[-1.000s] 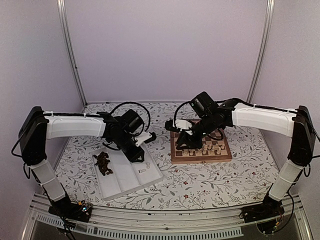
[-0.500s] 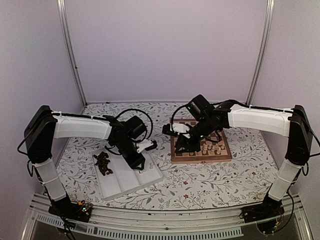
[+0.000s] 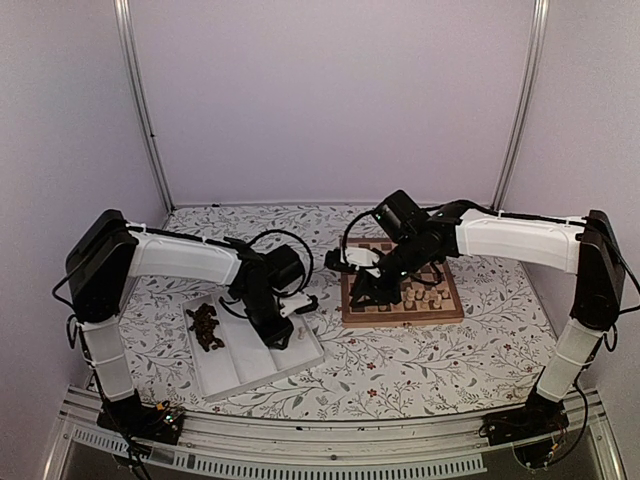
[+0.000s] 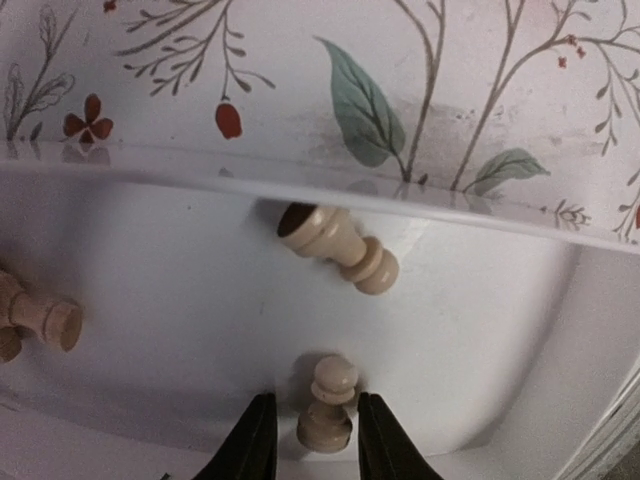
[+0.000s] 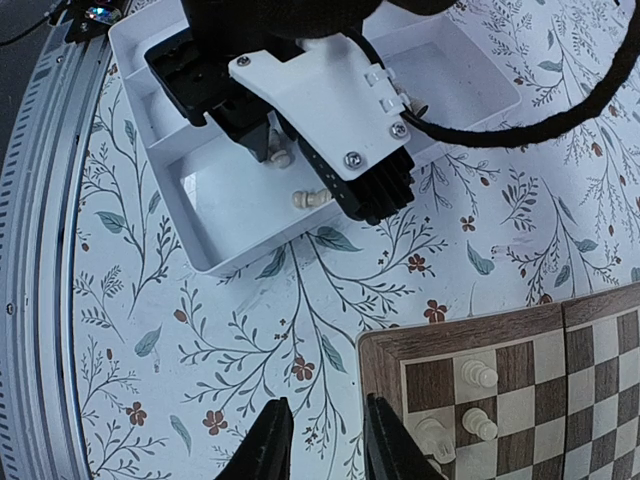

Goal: Set up the chess pieces on the board
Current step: Pick up the chess piece from the storage box.

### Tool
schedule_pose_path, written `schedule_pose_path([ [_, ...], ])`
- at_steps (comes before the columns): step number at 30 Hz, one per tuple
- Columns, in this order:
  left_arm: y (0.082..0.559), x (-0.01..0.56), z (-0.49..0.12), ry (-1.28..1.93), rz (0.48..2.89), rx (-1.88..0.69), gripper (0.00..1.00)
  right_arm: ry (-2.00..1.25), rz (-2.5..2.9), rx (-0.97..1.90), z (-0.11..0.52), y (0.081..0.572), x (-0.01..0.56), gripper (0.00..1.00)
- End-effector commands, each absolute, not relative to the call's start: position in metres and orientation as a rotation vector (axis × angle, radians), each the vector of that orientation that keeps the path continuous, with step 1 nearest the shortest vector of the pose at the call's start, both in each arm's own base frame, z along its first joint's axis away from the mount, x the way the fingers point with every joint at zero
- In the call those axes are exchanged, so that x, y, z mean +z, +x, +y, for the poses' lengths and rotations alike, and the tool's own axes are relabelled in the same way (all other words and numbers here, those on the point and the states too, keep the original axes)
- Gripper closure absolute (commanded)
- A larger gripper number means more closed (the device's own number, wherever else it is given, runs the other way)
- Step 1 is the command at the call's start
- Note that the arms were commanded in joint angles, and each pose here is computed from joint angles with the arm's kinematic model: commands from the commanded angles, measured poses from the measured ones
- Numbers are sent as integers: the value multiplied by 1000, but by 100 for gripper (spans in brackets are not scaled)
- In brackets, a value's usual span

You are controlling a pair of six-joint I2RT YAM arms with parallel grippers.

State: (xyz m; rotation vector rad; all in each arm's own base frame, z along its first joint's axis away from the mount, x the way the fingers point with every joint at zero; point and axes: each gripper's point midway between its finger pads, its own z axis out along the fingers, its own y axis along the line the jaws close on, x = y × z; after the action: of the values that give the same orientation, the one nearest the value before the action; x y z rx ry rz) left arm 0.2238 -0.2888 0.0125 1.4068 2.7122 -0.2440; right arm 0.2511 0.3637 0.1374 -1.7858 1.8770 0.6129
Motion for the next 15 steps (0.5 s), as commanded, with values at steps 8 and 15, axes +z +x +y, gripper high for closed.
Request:
schedule_pose_path([
  [8, 208, -4, -278, 1440, 2814, -168, 87, -1771, 1868, 581, 358, 253, 140, 72],
  [15, 237, 58, -310, 1342, 2598, -321, 93, -1656, 1812, 636, 366, 262, 181, 74],
])
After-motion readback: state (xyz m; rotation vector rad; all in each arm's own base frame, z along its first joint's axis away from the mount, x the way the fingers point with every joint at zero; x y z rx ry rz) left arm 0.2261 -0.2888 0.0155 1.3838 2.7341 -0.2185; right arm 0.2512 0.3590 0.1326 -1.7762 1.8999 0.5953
